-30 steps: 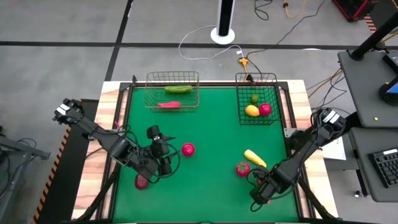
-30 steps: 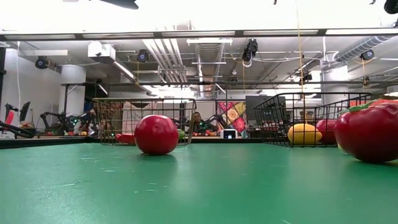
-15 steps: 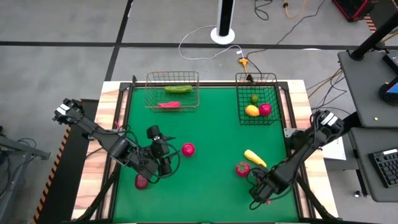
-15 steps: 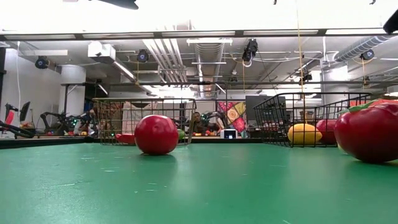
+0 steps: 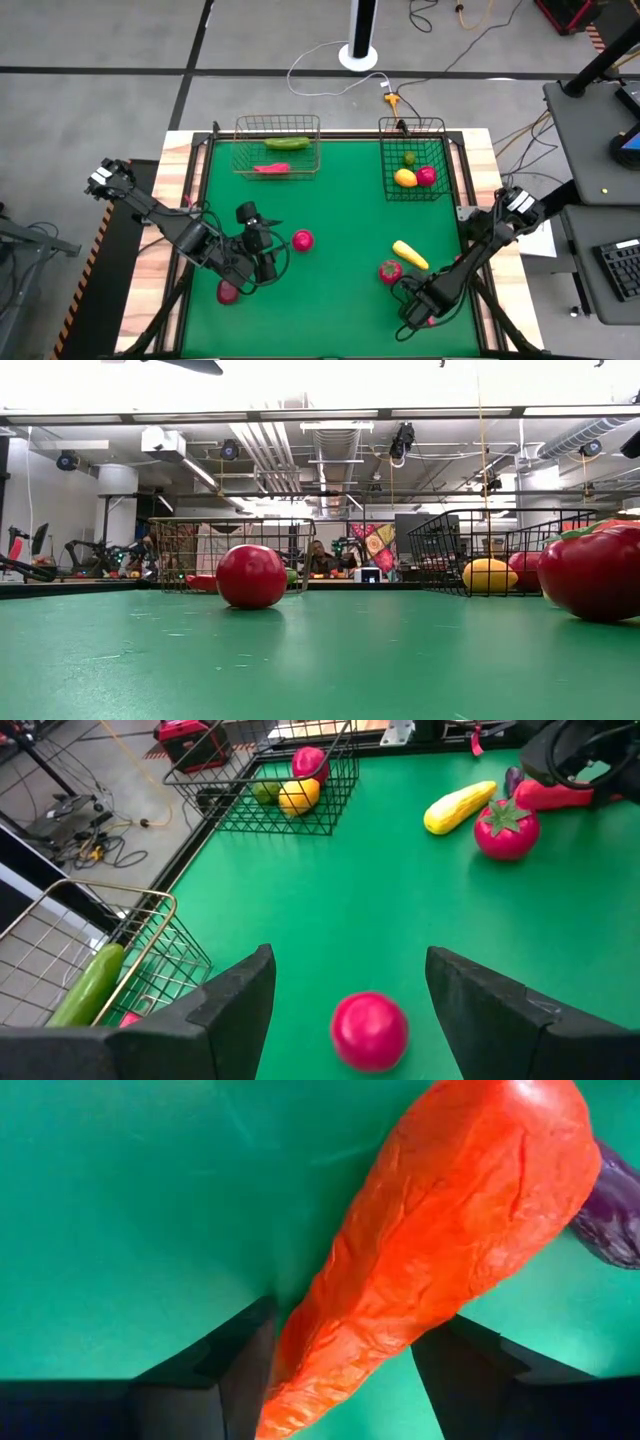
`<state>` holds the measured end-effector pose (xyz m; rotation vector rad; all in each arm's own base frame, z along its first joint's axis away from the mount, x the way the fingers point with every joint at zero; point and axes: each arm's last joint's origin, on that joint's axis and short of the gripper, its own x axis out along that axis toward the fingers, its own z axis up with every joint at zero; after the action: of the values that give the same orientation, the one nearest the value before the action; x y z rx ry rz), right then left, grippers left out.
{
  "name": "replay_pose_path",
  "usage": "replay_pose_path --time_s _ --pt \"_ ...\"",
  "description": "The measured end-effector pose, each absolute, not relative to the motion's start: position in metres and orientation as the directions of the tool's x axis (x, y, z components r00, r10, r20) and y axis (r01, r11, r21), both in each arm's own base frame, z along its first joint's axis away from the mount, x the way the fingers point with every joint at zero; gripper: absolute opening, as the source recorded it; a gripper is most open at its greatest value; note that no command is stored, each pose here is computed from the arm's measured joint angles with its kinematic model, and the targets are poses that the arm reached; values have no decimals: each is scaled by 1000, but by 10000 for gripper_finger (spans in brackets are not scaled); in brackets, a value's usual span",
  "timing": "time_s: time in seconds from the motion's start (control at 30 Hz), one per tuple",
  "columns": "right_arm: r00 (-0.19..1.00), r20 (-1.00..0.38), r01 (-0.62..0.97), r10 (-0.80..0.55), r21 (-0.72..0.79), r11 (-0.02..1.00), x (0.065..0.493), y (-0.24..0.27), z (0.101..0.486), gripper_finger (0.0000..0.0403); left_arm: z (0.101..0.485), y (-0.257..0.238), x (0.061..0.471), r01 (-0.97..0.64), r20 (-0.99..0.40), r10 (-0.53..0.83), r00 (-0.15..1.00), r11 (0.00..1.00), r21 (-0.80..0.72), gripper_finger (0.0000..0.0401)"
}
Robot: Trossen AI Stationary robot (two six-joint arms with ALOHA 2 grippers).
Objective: Sort produce into baskets
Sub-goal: Put the orange carrot into the gold wire basket
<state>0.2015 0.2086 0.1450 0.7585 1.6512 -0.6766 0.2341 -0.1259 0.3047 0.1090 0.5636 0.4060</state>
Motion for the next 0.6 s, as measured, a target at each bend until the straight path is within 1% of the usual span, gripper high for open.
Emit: replay_pose_path --time_s 0.17,0.47,0.6 --pt "-149 -980 784 134 -35 620 200 208 148 181 305 -126 234 -346 -496 402 770 915 206 240" --pt "-168 -975 785 145 -43 617 200 208 148 106 305 -126 234 -348 -495 401 771 916 201 240" --pt "-192 -961 776 199 -25 630 198 208 157 91 305 -126 235 -349 -492 400 773 916 196 240"
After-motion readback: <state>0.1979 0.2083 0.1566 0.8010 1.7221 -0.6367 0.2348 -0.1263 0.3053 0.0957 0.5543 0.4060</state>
